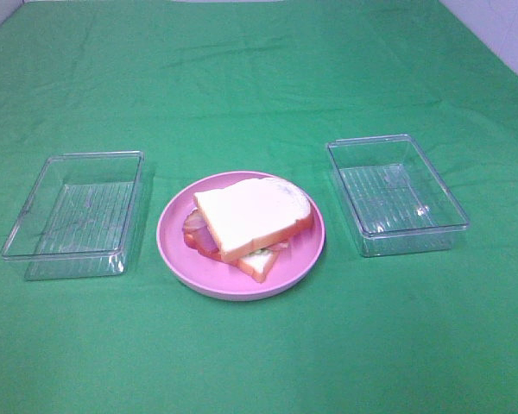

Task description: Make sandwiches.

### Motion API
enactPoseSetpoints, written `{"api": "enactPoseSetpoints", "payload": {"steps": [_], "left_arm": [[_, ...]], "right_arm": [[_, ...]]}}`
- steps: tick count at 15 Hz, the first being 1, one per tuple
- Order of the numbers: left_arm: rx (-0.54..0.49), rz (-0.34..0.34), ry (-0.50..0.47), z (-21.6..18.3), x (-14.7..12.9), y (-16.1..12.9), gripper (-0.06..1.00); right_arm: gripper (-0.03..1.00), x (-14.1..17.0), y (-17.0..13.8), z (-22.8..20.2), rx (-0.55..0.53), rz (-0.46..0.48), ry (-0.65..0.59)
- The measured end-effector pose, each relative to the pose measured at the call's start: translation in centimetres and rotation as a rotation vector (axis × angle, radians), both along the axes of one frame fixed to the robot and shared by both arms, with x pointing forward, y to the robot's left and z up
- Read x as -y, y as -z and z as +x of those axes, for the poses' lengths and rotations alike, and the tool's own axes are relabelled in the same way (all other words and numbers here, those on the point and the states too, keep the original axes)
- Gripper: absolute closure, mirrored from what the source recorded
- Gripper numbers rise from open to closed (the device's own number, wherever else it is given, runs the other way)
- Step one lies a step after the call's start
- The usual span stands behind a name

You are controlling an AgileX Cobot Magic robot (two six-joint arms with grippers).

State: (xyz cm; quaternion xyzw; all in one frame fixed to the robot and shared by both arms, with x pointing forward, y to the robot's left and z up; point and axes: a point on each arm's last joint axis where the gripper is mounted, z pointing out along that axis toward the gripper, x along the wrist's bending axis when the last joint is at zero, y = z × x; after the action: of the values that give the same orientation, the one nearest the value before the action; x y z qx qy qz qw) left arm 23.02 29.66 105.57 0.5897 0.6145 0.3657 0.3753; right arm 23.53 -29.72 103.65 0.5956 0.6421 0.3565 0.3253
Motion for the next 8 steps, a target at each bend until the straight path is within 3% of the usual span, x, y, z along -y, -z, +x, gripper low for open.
{"api": "enactPoseSetpoints", "payload": {"steps": [8], "left_arm": [[0.0, 0.0, 0.0, 0.0, 0.0, 0.0, -0.04]], "right_arm": [[0.1, -0.02, 0.0, 0.0, 0.0, 0.002, -0.001]]}}
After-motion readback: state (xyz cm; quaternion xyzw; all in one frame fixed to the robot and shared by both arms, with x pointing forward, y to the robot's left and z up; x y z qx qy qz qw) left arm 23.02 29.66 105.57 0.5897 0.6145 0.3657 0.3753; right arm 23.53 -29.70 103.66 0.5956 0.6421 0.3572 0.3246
